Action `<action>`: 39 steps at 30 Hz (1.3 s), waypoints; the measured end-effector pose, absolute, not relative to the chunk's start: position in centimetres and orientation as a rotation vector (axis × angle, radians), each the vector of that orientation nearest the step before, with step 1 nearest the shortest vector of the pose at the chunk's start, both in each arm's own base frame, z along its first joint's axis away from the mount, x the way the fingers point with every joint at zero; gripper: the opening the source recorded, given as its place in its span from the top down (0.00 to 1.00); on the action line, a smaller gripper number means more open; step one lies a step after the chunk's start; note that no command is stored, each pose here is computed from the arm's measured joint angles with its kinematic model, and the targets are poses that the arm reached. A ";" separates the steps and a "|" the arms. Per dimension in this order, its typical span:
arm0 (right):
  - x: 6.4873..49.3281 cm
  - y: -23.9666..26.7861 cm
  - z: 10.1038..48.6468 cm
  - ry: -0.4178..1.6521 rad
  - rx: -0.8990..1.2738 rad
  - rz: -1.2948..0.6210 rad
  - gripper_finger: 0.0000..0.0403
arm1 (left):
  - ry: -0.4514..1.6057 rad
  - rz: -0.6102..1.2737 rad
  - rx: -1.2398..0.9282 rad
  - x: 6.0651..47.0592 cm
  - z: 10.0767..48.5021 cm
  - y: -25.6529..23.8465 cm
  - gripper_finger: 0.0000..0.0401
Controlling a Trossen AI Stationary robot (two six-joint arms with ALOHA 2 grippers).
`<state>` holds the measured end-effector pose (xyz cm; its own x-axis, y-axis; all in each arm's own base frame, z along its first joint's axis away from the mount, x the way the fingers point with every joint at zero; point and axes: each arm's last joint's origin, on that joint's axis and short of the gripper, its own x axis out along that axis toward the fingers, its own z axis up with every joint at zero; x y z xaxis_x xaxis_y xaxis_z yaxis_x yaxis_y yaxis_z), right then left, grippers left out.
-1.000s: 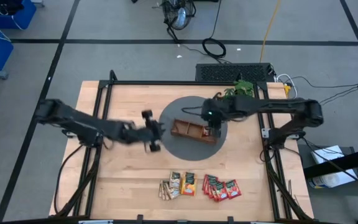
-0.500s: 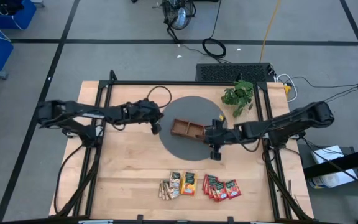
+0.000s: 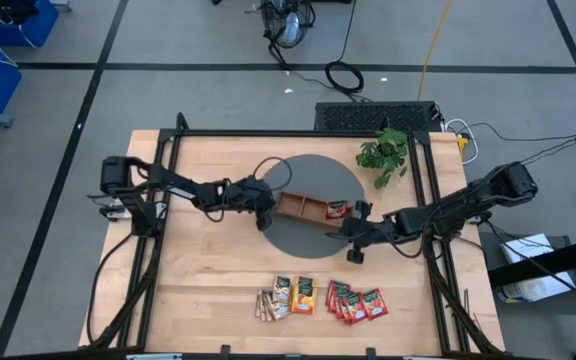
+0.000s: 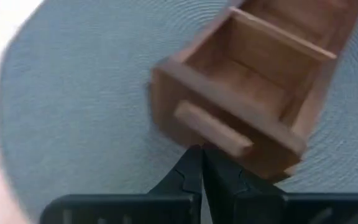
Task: Pick & Place Tea
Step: Adjust the wooden organizer, then put the yellow tea bag to the middle section into the wooden organizer
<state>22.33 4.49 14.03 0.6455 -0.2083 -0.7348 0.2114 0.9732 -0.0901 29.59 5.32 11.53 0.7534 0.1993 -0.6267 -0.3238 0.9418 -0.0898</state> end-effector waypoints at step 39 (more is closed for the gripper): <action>23.7 5.8 15.3 0.686 0.069 0.147 1.00 | 0.679 0.065 -0.098 28.4 15.1 -0.5 0.91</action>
<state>23.67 5.84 15.34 0.7640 0.1573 -0.6257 -0.1121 0.9874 0.1114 28.40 -0.48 15.10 0.7765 0.0277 -0.6295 -0.0915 0.9934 -0.0692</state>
